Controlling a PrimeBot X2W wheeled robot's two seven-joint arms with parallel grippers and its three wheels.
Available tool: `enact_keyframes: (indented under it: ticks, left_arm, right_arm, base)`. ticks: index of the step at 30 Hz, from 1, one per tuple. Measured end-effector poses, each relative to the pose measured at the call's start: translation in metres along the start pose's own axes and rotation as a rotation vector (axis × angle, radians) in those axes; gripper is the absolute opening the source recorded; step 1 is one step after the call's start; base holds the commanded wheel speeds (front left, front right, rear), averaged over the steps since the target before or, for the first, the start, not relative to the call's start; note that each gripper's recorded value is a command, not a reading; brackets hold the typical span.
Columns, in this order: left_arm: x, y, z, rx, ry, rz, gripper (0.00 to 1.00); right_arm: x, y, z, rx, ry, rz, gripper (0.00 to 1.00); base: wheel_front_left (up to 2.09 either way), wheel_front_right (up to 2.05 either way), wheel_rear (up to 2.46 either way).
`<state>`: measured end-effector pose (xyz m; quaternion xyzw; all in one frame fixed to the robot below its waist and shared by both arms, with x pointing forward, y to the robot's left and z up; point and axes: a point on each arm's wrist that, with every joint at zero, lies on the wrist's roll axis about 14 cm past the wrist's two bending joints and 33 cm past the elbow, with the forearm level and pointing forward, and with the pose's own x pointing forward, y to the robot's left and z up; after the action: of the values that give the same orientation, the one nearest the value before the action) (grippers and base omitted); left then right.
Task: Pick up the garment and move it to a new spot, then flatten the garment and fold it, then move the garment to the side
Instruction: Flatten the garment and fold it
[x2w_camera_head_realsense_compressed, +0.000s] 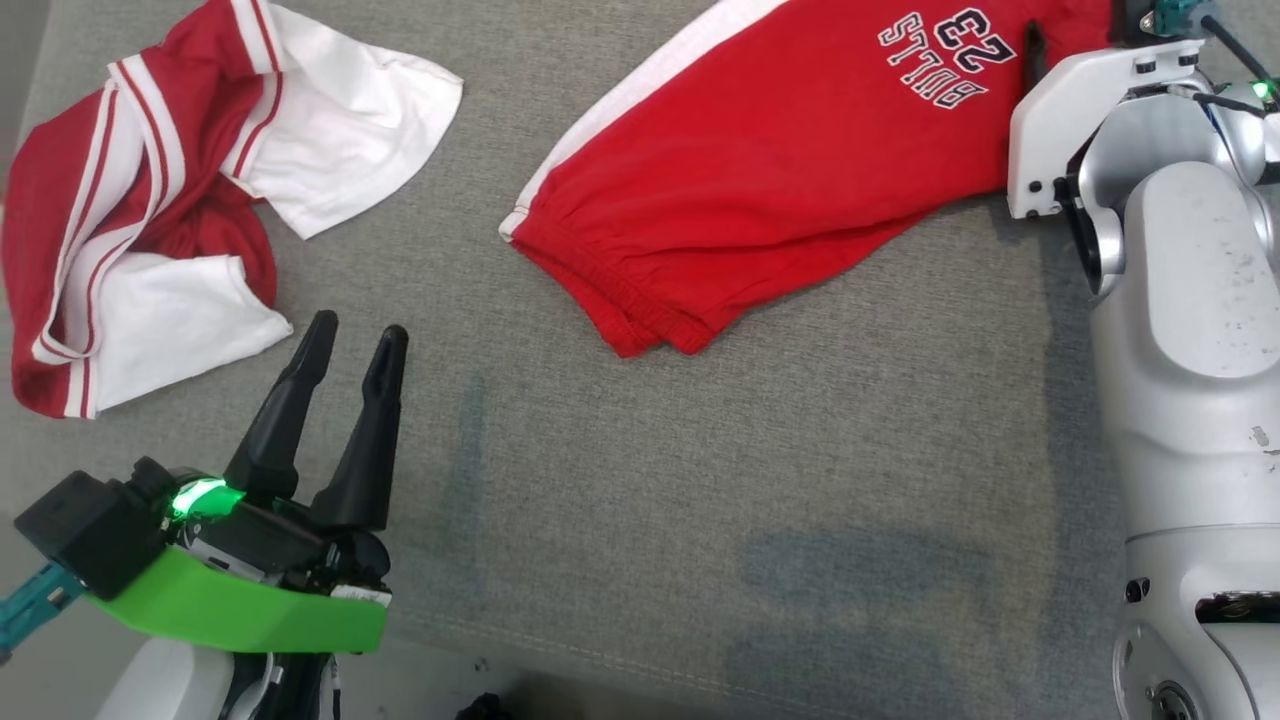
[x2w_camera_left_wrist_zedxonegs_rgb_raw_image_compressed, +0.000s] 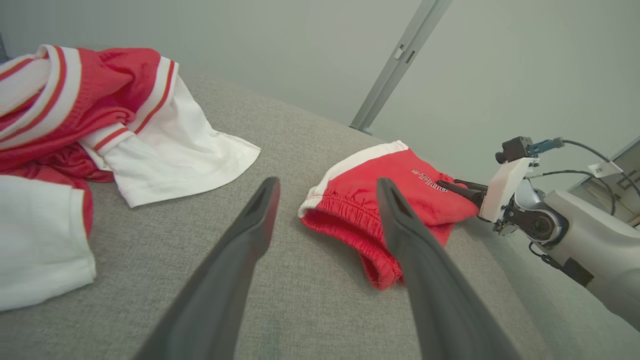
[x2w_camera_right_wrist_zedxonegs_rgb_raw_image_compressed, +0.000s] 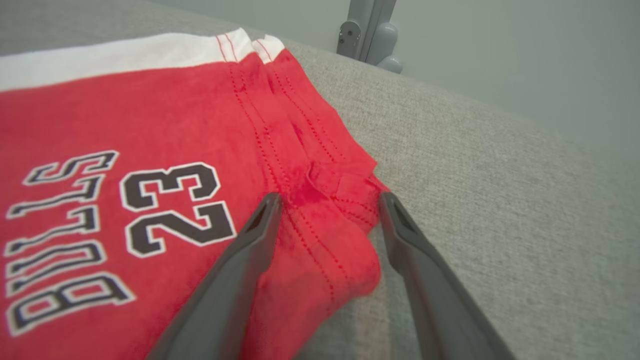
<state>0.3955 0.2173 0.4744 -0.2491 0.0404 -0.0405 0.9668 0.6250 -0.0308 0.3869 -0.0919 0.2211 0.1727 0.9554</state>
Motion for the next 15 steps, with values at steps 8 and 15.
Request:
enact_keyframes:
  ticks: [8, 15]
  left_arm:
    - [-0.012, -0.007, 0.006, 0.045, -0.016, 0.001, 1.00]
    - [-0.019, -0.005, 0.012, 0.062, -0.029, 0.018, 1.00]
  right_arm:
    - [0.007, -0.005, 0.005, -0.014, 0.095, -0.041, 1.00]
    - [0.005, -0.017, 0.002, 0.037, 0.182, -0.093, 1.00]
  base:
    - [0.00, 0.00, 0.00]
    - [0.00, 0.00, 0.00]
